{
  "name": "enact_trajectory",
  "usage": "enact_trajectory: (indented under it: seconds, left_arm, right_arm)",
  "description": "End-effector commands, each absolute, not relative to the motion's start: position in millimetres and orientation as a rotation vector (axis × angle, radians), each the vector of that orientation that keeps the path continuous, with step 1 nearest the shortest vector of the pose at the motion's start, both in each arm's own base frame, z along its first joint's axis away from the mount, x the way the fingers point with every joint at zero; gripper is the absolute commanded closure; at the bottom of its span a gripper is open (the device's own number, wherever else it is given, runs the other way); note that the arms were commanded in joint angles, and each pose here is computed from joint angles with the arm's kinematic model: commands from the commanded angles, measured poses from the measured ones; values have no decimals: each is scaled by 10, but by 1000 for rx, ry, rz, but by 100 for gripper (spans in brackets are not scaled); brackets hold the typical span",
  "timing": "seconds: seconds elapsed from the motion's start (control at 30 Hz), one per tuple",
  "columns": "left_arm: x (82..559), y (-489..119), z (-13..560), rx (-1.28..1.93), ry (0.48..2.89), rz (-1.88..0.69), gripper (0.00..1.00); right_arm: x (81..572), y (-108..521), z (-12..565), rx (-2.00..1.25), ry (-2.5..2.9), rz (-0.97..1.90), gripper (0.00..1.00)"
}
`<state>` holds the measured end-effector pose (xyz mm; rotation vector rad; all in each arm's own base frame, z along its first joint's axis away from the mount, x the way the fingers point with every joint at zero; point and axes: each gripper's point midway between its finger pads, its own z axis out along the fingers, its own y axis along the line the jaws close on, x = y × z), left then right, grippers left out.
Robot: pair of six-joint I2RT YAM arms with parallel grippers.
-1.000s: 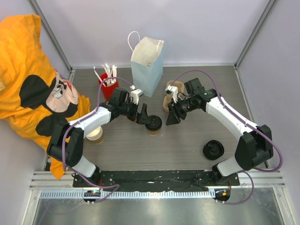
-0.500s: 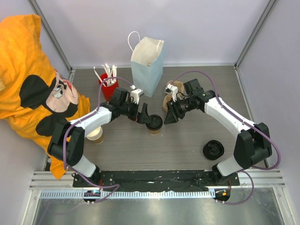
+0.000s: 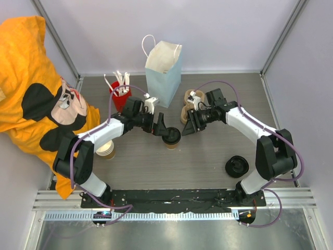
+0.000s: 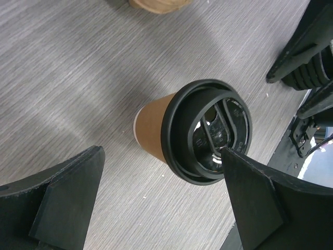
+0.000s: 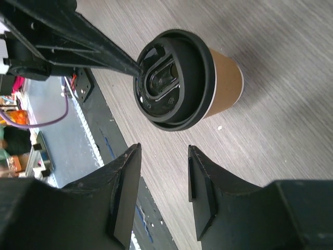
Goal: Pack the takeout coffee
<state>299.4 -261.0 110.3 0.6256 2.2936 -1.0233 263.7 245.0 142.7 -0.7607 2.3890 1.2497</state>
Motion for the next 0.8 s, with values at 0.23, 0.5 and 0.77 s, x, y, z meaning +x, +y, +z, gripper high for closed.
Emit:
enact_trajectory:
  seconds: [0.23,0.5,0.77]
  left_arm:
    - [3245,-2800,1284,633,2215,-1076,0]
    - [3243,-2816,1196,634,2232,-1085,1]
    - [3201,-2855,1181,654,2230,-1102,7]
  right_arm:
    - [2679,2523,1443,-700,2353,1340,53]
    - [2691,2520,1412,-692,2355,1337,53]
    - [2710,2531,1340,-674,2377,1345,53]
